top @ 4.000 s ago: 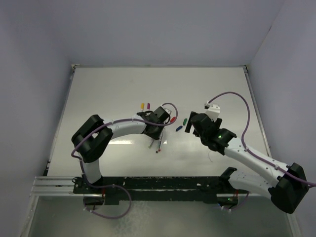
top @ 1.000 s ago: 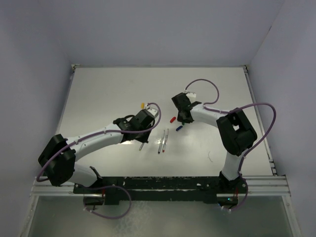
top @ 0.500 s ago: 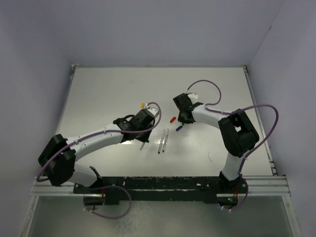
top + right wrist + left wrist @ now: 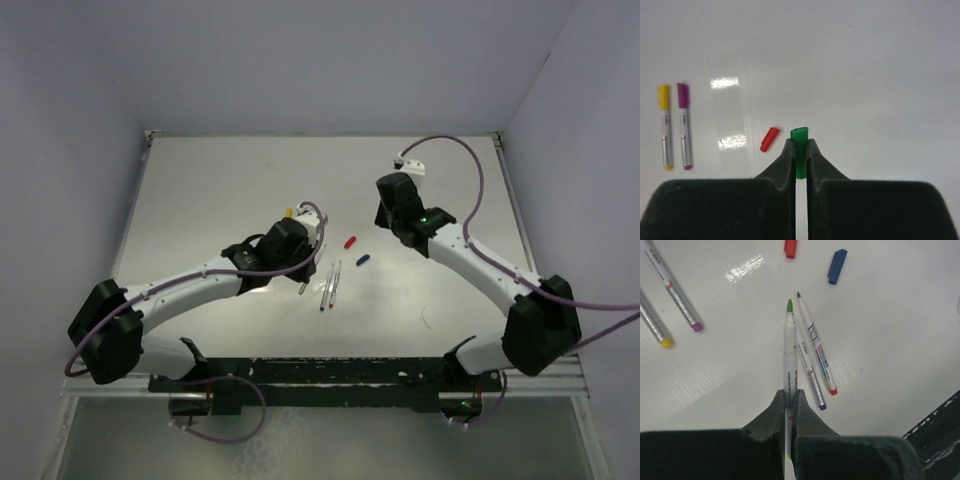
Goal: Insert the pens into the pen caps
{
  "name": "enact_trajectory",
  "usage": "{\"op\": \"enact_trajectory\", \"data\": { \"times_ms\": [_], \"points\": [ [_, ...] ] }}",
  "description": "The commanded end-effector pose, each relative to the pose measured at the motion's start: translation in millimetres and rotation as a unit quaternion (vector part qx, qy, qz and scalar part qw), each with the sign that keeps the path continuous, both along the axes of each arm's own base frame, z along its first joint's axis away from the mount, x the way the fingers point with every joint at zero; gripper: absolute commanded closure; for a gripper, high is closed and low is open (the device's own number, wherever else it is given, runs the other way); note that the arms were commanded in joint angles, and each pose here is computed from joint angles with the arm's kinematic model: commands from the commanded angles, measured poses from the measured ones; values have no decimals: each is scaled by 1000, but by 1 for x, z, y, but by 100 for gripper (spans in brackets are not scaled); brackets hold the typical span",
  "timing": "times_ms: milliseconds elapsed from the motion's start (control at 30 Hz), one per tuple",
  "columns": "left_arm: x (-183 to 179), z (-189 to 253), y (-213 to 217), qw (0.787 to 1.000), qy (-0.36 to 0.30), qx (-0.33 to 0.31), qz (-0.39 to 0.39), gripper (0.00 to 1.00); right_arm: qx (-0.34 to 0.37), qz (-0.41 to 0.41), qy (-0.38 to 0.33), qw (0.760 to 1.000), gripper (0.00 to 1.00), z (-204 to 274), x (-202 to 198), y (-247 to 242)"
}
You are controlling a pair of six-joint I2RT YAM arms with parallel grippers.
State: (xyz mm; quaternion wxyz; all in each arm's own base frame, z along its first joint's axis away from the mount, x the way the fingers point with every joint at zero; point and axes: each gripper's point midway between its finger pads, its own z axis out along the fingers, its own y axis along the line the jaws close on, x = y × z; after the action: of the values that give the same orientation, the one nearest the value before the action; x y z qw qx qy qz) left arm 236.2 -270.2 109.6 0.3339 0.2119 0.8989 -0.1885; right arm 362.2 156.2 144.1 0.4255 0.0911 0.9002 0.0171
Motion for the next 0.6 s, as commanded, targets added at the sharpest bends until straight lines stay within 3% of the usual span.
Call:
{"op": "enact_trajectory", "data": {
  "times_ms": [0, 167, 367, 567],
  "points": [
    [4, 33, -36, 993, -42, -99, -46, 100, 21, 17, -76, 997, 100, 44, -9, -8],
    [2, 56, -68, 976, -56, -193, -87, 100, 67, 67, -165, 982, 100, 68, -32, -6],
    [-12, 77, -105, 937, -62, -304, -159, 100, 135, 133, -281, 941, 100, 104, -62, 2],
    [-23, 71, -123, 922, -48, -334, -189, 100, 172, 164, -319, 918, 100, 116, -73, 11]
  ]
}}
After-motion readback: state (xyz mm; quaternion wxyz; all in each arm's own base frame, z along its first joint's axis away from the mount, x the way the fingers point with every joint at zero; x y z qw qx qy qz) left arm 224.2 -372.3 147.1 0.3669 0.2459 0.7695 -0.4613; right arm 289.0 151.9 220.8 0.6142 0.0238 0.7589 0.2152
